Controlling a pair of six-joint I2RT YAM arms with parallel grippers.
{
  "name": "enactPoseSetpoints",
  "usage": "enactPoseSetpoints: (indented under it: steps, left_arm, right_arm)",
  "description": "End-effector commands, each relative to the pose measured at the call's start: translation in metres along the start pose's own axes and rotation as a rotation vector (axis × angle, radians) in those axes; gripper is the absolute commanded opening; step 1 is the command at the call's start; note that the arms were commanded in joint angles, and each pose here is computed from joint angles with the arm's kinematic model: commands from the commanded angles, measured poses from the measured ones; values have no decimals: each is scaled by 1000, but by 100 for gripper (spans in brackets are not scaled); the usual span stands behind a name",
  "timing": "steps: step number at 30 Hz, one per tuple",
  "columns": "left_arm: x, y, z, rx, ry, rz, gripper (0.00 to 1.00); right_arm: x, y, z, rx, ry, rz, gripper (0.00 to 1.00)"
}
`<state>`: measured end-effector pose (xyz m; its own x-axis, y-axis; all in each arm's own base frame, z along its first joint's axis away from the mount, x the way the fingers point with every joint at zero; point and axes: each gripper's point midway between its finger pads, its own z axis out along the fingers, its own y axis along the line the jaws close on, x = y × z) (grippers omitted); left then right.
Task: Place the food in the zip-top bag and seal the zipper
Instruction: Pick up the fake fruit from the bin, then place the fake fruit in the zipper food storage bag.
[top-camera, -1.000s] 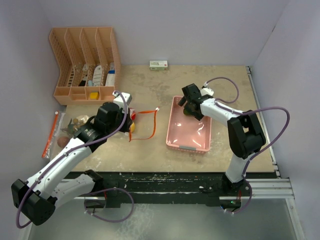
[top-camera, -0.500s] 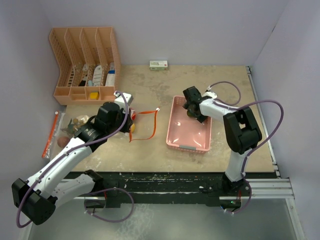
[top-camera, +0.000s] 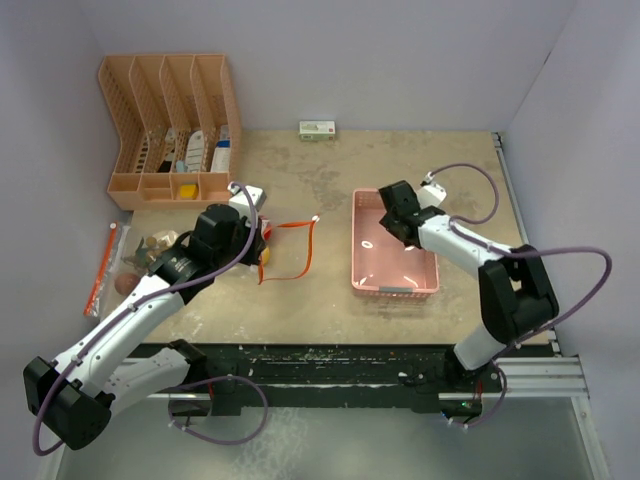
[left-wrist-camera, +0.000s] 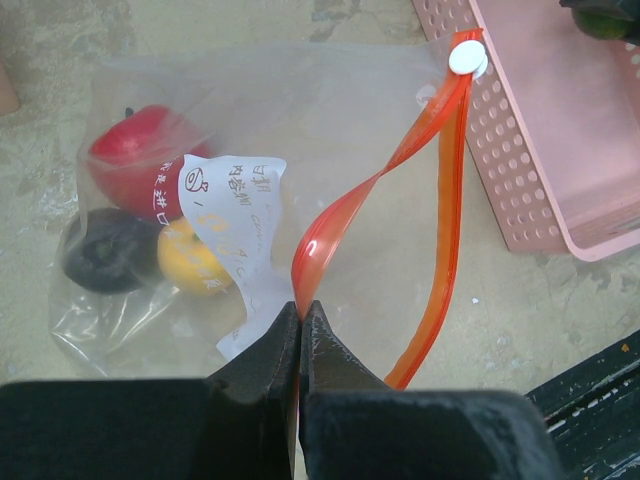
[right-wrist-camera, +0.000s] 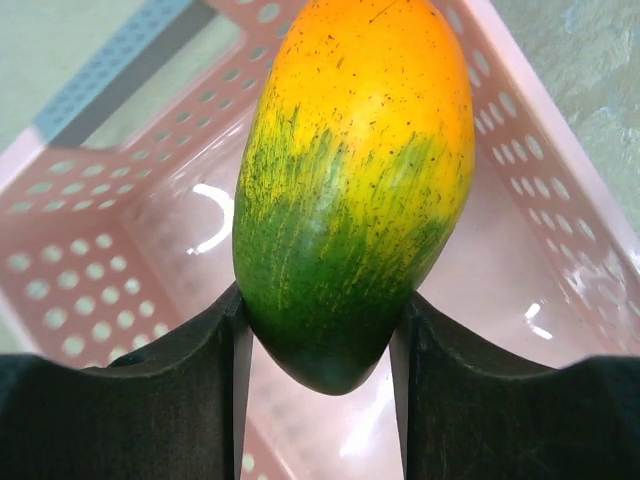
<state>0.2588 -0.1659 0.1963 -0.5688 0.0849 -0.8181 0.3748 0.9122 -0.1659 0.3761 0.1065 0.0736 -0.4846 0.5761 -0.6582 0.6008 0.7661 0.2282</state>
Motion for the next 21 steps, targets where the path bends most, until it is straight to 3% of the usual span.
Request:
enactPoseSetpoints:
  steps: [1,6,16,21]
  left_arm:
    - [-19,-5,-2,21,-64,2,0]
    - [-19,-6,1,23,-63,-9,0]
    - [-28,-8,2,24,-69,-5,0]
    - [-31,-9,-3,27,-81,-15,0]
  right_arm:
    - [-2,21,-36,-167,-27,-82,8]
    - [22,60,-103,-445,4,-233,6]
    - [95,128,-294,-1171,146,-392,5]
    - [128,146,-317,-1286,205,-467,5]
